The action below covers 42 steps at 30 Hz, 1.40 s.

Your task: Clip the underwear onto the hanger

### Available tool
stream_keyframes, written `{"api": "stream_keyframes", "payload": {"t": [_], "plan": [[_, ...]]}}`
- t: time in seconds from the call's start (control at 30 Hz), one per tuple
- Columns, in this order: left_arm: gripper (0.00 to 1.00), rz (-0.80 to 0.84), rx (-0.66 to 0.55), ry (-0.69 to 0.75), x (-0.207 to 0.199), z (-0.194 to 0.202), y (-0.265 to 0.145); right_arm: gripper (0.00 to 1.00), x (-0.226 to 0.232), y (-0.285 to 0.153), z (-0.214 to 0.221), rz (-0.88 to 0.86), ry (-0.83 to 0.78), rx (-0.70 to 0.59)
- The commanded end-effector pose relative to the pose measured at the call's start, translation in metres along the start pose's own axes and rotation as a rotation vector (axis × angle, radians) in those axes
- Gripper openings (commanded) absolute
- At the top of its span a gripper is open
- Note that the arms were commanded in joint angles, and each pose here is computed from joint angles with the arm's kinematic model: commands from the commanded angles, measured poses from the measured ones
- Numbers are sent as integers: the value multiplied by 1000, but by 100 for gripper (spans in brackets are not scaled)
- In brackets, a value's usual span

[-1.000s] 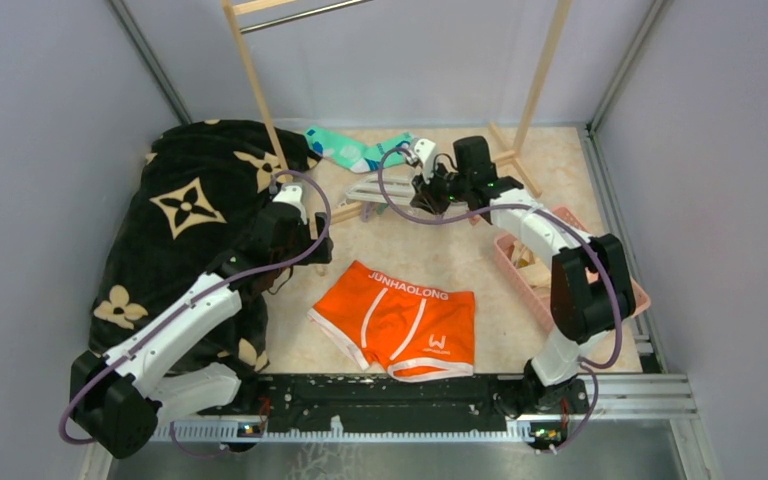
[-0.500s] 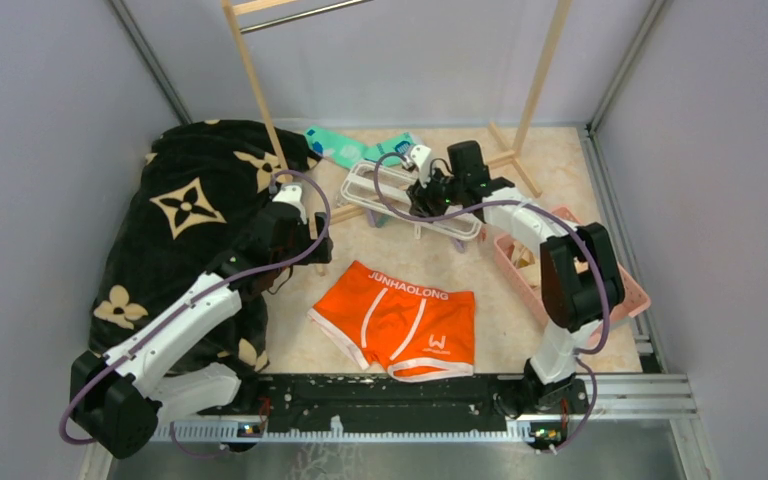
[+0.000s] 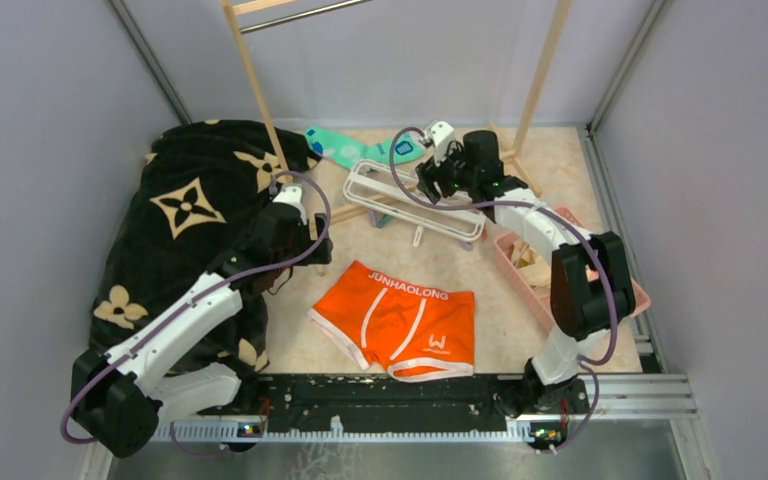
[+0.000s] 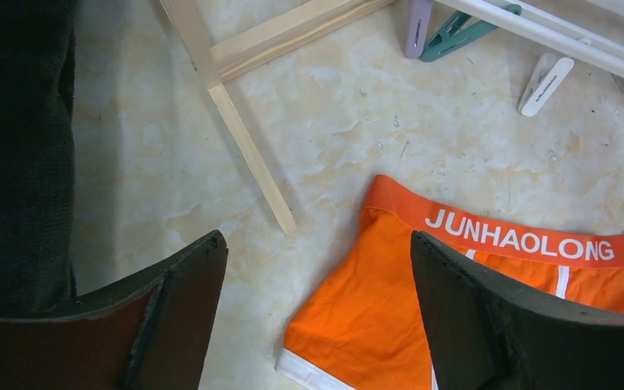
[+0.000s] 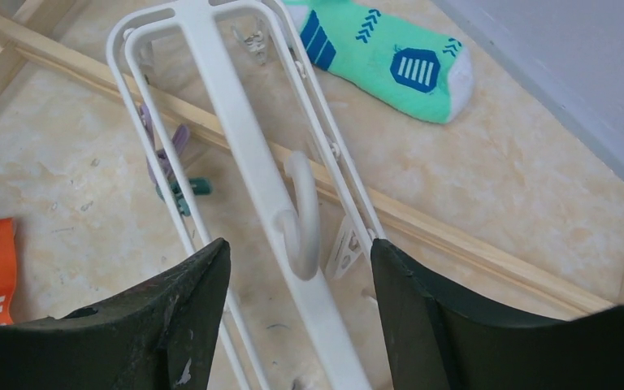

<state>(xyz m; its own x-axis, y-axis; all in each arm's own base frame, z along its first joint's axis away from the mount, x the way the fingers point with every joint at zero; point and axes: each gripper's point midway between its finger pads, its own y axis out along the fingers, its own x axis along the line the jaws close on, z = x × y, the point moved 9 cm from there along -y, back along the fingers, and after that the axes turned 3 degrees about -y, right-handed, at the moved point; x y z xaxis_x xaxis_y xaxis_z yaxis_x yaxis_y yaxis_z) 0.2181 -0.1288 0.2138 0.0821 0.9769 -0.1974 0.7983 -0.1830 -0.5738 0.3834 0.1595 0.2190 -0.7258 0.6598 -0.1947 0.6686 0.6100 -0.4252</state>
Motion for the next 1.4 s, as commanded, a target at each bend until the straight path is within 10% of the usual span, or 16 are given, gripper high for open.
{"api": "stream_keyframes", "payload": {"t": [0.0,0.17,0.5,0.97,1.37], "plan": [[89,8,-14,-7,1,-1,0,64,-15,18,-17,-7,32,-83],[88,4,-16,-5,3,0,-2,60,-18,37,-17,-63,71,-90],[89,-3,-27,-7,4,-1,-4,0,-26,31,-62,-91,56,-224],[89,-15,-40,-9,7,-4,-10,0,-28,-12,-138,-178,-68,-399],[88,86,-258,-44,5,-40,-53,0,-5,-67,-137,-259,-125,-302]]}}
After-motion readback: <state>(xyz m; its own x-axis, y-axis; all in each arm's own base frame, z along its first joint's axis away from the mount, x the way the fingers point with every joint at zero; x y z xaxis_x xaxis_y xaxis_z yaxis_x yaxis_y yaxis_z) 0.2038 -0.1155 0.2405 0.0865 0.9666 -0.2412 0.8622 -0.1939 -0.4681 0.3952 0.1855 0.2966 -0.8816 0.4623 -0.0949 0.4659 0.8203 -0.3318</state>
